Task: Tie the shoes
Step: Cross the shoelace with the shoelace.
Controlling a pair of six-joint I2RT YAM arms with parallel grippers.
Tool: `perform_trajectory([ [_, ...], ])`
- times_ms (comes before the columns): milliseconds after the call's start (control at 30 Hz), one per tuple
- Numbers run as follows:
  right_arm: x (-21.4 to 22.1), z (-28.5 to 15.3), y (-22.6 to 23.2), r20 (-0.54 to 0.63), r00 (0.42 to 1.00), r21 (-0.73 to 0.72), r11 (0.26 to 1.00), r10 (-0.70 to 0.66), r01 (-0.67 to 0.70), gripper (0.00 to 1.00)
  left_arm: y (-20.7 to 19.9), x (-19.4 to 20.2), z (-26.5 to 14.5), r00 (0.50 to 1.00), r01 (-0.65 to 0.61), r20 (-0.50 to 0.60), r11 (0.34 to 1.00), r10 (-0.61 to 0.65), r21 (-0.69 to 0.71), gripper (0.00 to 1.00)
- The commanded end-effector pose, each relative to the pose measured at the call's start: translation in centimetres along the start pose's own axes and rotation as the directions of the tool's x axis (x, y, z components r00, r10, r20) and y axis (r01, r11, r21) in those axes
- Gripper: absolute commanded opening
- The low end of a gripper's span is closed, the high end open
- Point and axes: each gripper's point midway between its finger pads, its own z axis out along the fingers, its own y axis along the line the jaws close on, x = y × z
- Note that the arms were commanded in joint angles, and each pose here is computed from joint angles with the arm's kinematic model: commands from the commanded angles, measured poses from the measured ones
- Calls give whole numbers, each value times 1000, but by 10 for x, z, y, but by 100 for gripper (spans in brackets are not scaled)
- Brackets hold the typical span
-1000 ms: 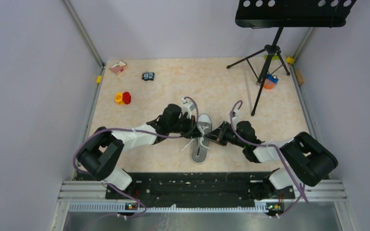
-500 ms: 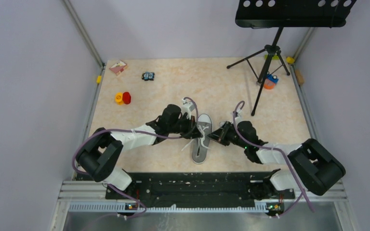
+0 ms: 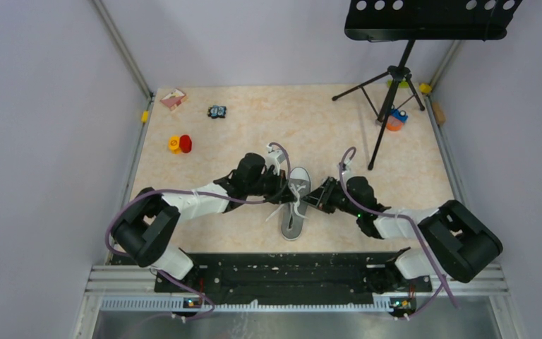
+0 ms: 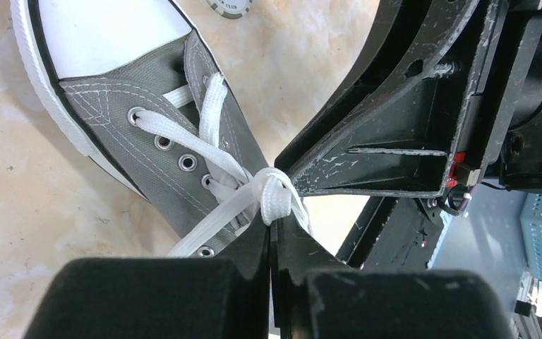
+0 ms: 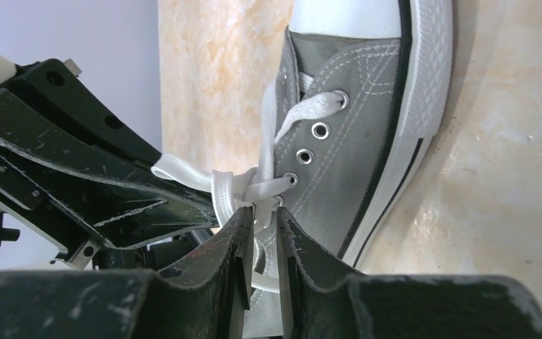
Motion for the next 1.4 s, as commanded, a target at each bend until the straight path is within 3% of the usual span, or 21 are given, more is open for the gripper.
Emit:
perform_trajectory([
  [0, -19, 5, 29, 45, 998, -90, 995, -31, 35, 21, -13, -6, -5, 999, -45, 23, 998, 45, 40, 0],
  [567, -15, 8, 39, 8, 999, -142, 988, -53, 54, 23, -11, -4, -3, 999, -43, 16, 998, 42, 41, 0],
  [867, -12, 4, 45, 7, 999, -183, 982, -50, 51, 30, -11, -4, -3, 999, -41, 16, 998, 40, 41, 0],
  [1367, -5, 8, 33, -22, 999, -158, 987, -32, 28, 28, -11, -5, -3, 999, -38, 18, 998, 37, 39, 0],
])
